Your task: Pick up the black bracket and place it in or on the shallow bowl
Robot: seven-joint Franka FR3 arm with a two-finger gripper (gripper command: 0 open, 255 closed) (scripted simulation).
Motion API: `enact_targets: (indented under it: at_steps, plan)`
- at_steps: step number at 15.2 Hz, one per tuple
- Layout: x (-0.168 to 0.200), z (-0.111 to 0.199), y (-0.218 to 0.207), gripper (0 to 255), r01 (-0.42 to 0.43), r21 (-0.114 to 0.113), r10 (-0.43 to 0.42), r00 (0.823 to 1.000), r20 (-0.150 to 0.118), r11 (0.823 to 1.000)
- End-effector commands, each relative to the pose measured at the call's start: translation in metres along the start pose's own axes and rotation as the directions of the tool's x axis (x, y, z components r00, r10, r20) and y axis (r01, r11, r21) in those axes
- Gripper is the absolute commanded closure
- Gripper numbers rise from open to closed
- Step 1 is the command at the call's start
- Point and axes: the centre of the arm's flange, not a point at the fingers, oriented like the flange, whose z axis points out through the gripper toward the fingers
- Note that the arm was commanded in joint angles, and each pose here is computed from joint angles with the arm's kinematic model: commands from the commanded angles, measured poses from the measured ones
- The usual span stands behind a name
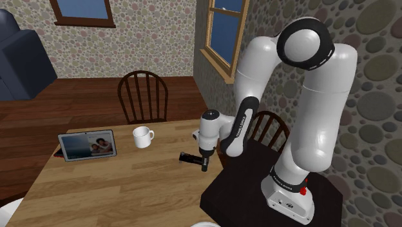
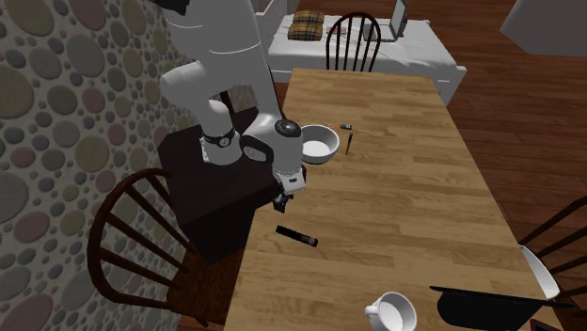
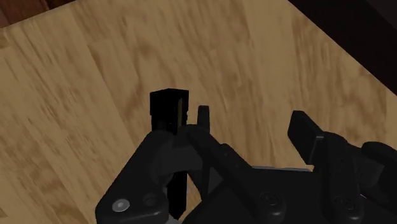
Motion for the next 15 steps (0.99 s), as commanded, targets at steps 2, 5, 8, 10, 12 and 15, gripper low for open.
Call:
enact_targets:
  at_steps: [2,5,8,10,12,15]
  plan:
    - [0.022,0.013,0.017,0,0.028,-0.018,-0.028,1.0,-0.001,0.999]
    - [0.049,0.029,0.037,0,0.06,-0.039,-0.06,0.998,-0.002,0.997]
    - [0.054,0.042,0.041,0,0.066,-0.042,-0.066,0.998,-0.002,0.997]
    - [0.054,0.052,0.041,0,0.066,-0.042,-0.066,0.998,-0.002,0.997]
    - [0.054,0.063,0.042,0,0.066,-0.042,-0.066,0.998,-0.002,0.997]
    - [0.054,0.071,0.042,0,0.066,-0.042,-0.066,0.998,-0.002,0.997]
